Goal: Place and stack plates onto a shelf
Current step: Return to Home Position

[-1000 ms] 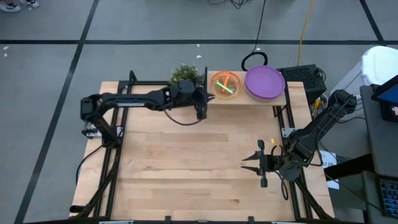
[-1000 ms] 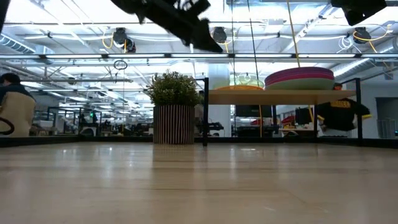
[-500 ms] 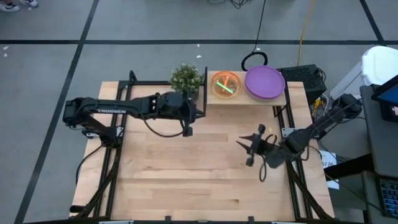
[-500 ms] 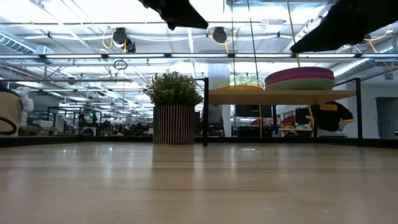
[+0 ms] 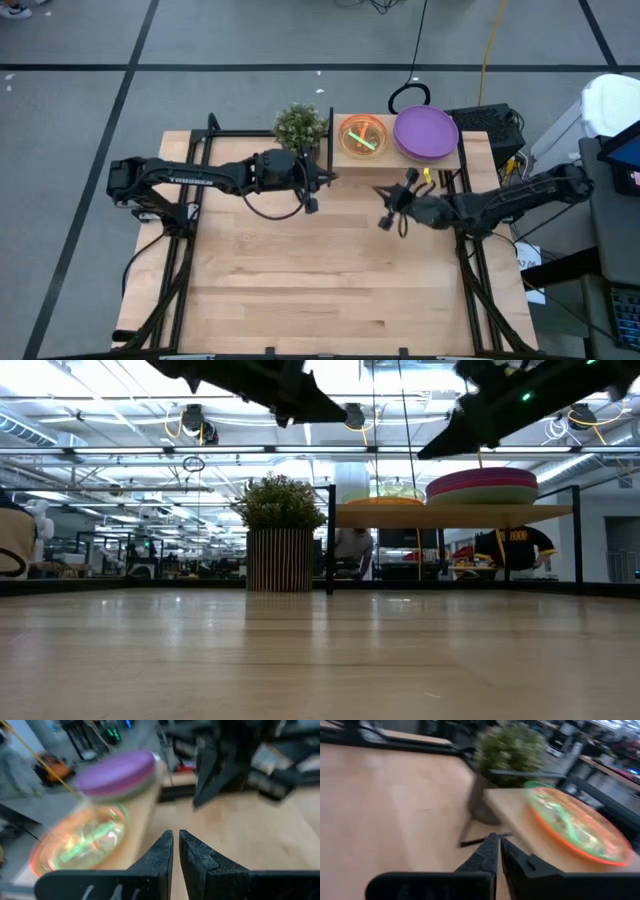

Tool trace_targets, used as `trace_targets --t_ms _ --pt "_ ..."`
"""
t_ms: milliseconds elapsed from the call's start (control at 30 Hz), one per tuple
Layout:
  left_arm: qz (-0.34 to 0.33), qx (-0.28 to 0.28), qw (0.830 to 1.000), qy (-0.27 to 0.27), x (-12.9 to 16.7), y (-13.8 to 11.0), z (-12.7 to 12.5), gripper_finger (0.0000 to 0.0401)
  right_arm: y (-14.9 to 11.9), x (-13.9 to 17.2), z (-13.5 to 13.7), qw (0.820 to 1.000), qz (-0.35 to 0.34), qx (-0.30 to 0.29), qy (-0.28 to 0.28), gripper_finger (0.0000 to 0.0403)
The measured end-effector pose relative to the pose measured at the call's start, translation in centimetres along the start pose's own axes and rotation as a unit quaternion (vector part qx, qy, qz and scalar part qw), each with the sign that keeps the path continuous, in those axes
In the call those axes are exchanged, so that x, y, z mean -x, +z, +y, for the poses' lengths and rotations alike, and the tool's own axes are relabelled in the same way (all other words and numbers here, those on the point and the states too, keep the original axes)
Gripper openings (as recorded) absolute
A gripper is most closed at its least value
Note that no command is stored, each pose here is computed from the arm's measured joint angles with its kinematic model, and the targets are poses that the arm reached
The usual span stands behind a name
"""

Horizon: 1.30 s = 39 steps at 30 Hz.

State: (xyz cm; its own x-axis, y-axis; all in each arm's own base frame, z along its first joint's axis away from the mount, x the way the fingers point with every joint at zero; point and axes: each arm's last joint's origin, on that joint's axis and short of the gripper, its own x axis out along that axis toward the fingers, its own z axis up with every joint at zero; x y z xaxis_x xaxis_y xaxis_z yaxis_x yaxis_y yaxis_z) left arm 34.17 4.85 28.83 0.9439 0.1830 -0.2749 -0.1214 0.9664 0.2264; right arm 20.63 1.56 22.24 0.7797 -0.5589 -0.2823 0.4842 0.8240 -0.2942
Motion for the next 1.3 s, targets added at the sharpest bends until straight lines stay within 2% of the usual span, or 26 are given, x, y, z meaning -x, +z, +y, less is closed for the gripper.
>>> trace_targets --t_ms 167,300,500,667,867,1133,1300 --pt "-0.029 -0.001 0.999 0.029 -1.8 -0.9 1.3 0.0037 -0.5 -2.1 -2.1 0.999 0.027 0.006 -0.042 0.0001" --pt "-0.049 -0.012 0.997 0.051 -3.8 -2.3 2.3 0.0037 -1.1 -3.8 -2.6 0.996 0.046 0.025 -0.069 0.0001" --pt "-0.007 -0.049 0.997 0.066 -6.1 -5.4 3.3 0.0037 -1.3 -4.4 -1.5 0.997 0.037 0.036 -0.059 0.0000" --pt "0.014 -0.065 0.994 0.085 -7.3 -6.8 4.1 0.0035 -0.9 -3.8 -1.0 0.998 0.023 0.042 -0.050 0.0000" --pt "0.015 -0.078 0.992 0.095 -7.8 -6.5 4.4 0.0006 0.4 -2.4 -0.8 0.998 -0.021 0.046 -0.049 0.0000" --pt "0.063 -0.114 0.986 0.100 -8.1 -4.2 4.5 0.0005 1.8 -0.2 -1.2 0.995 -0.063 0.053 -0.052 0.0000" --pt "0.086 -0.116 0.985 0.091 -8.1 -2.5 4.9 0.0004 2.3 0.7 -1.7 0.994 -0.077 0.052 -0.048 0.0000"
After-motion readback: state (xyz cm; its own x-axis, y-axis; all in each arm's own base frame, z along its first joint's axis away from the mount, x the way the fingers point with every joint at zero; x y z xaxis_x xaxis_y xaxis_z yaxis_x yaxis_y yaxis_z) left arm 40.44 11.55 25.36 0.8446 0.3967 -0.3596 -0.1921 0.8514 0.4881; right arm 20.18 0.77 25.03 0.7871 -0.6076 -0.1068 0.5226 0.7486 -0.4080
